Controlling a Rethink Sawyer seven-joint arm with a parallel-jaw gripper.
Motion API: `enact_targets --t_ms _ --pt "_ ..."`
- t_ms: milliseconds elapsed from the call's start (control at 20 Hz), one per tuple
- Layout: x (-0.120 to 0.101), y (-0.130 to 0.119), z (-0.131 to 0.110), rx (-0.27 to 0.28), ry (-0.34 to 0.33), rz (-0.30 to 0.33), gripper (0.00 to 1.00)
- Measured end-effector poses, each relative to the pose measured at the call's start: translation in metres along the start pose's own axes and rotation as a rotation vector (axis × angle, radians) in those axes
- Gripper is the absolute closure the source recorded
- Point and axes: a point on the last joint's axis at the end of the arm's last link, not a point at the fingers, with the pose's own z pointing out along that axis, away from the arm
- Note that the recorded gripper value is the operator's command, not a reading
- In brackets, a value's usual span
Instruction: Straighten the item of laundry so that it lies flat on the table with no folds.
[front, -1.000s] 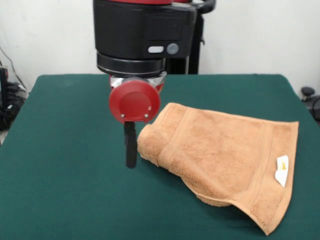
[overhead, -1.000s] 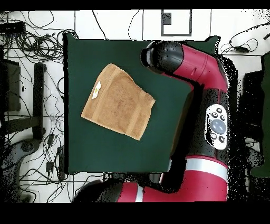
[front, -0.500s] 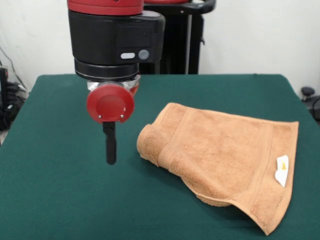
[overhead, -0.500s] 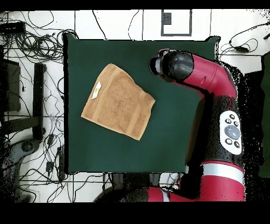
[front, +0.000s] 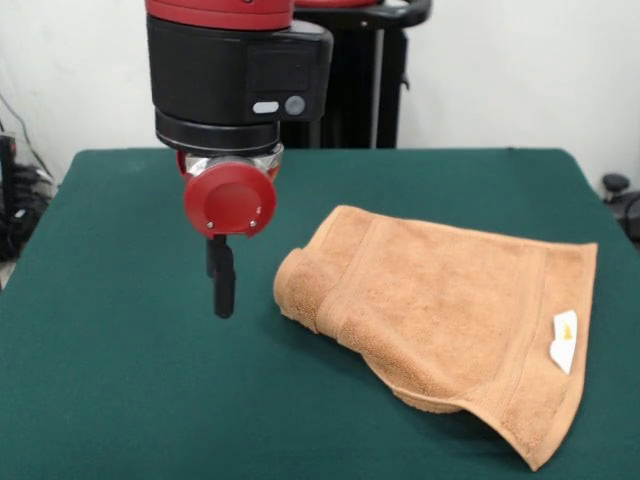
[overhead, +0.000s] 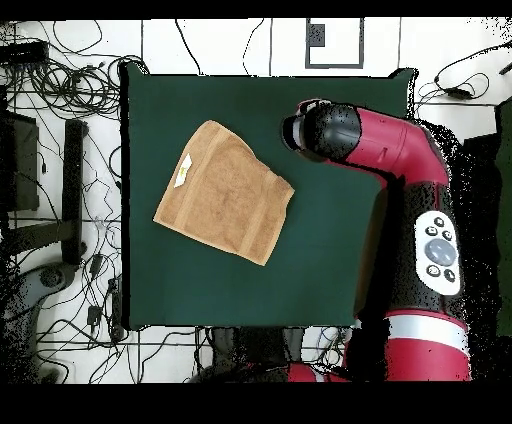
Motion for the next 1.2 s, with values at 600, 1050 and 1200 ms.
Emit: enact_targets --t_ms 600,1050,1200 --pt "0.014 0.010 -0.012 -0.022 -0.036 -0.187 0.00" --pt "0.030 0.017 -0.014 -0.031 -0.021 -0.328 0.00" --pt "0.031 0.020 -0.017 -0.038 -0.020 -0.334 0.00"
